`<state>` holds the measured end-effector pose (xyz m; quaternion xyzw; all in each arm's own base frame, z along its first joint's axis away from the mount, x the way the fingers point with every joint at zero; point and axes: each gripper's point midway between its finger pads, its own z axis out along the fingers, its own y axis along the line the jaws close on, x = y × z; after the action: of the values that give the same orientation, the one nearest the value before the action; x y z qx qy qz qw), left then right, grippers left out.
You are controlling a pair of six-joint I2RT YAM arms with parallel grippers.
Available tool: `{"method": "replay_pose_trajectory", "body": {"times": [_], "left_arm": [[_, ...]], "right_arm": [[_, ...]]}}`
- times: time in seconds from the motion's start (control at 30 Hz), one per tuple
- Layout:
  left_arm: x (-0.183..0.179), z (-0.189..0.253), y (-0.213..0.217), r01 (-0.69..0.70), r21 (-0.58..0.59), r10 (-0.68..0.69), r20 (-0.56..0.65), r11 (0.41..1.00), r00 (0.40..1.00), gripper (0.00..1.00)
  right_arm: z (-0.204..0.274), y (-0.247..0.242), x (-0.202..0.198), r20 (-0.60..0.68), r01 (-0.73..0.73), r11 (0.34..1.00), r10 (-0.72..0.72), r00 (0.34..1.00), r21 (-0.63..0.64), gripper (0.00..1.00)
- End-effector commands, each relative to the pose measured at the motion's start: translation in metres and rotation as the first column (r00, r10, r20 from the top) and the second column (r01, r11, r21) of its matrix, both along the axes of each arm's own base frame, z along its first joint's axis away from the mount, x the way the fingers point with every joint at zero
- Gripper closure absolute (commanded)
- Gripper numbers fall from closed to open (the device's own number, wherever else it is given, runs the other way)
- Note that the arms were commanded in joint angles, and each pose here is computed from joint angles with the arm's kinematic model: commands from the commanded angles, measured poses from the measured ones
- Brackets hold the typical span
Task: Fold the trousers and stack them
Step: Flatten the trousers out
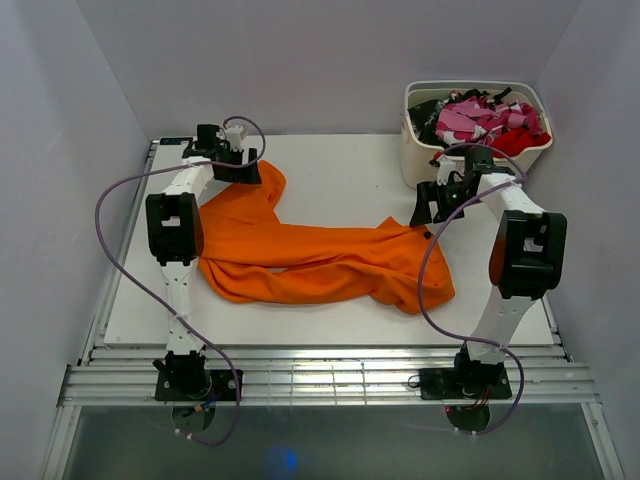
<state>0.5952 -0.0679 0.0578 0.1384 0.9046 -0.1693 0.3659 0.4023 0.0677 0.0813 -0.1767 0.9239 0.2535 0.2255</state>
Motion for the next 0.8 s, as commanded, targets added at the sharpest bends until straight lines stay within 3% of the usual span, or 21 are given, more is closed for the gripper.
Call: {"method": "replay_pose_trajectory", "body": {"times": [0.0, 0.07, 0.13, 0.17, 0.2, 0.27, 0.33, 0.4, 0.6, 0.63, 0.7, 0.73, 0.77], "left_arm": [[0.007, 0.02, -0.023, 0.022, 0.017, -0.023, 0.06, 1.0, 0.998, 0.02], [0.002, 0.004, -0.019, -0.002, 0.033, 0.001, 0.027, 0.999, 1.0, 0.06], [0.001, -0.009, -0.007, -0.045, 0.083, 0.044, 0.008, 0.996, 0.999, 0.13], [-0.002, -0.015, -0.002, -0.06, 0.107, 0.061, -0.004, 0.992, 0.998, 0.18], [-0.002, -0.02, 0.011, -0.107, 0.161, 0.11, -0.008, 0.981, 0.994, 0.34], [-0.005, -0.022, 0.03, -0.149, 0.173, 0.154, -0.018, 0.974, 0.988, 0.47], [-0.008, -0.008, 0.042, -0.198, 0.159, 0.203, -0.012, 0.967, 0.979, 0.76], [-0.02, -0.006, 0.085, -0.278, 0.164, 0.286, -0.031, 0.947, 0.958, 1.0], [-0.078, 0.051, 0.175, -0.465, 0.156, 0.468, 0.02, 0.871, 0.883, 1.0], [-0.101, 0.037, 0.18, -0.465, 0.175, 0.476, -0.022, 0.868, 0.879, 1.0], [-0.128, 0.057, 0.193, -0.462, 0.207, 0.469, 0.016, 0.862, 0.883, 1.0], [-0.154, 0.039, 0.193, -0.453, 0.24, 0.474, -0.032, 0.859, 0.88, 1.0], [-0.165, 0.052, 0.197, -0.464, 0.258, 0.48, 0.003, 0.847, 0.877, 1.0]], "right_arm": [[0.009, 0.019, -0.002, 0.038, -0.029, 0.998, 0.027, 0.999, 0.063, 0.1], [0.008, 0.019, -0.004, 0.043, -0.031, 0.997, 0.029, 0.999, 0.063, 0.29], [0.012, 0.017, -0.005, 0.054, -0.029, 0.998, 0.026, 0.998, 0.05, 0.42], [0.014, 0.016, -0.005, 0.061, -0.032, 0.998, 0.029, 0.998, 0.049, 0.56], [0.021, 0.013, -0.005, 0.082, -0.029, 0.999, 0.026, 0.996, 0.04, 0.66], [0.027, 0.004, -0.004, 0.1, -0.01, 1.0, 0.008, 0.995, 0.021, 0.92], [0.038, -0.007, -0.004, 0.134, 0.004, 1.0, -0.003, 0.991, -0.008, 0.92], [0.049, -0.026, -0.007, 0.163, 0.04, 0.998, -0.033, 0.986, -0.038, 0.92], [0.053, -0.073, -0.037, 0.186, 0.076, 0.988, -0.051, 0.981, -0.132, 0.92], [0.05, -0.078, -0.042, 0.179, 0.078, 0.986, -0.051, 0.982, -0.151, 0.92], [0.043, -0.091, -0.054, 0.174, 0.085, 0.976, -0.05, 0.983, -0.198, 0.92], [0.04, -0.095, -0.056, 0.175, 0.087, 0.973, -0.05, 0.983, -0.212, 0.92], [0.034, -0.102, -0.061, 0.165, 0.092, 0.971, -0.055, 0.985, -0.222, 0.92]]}}
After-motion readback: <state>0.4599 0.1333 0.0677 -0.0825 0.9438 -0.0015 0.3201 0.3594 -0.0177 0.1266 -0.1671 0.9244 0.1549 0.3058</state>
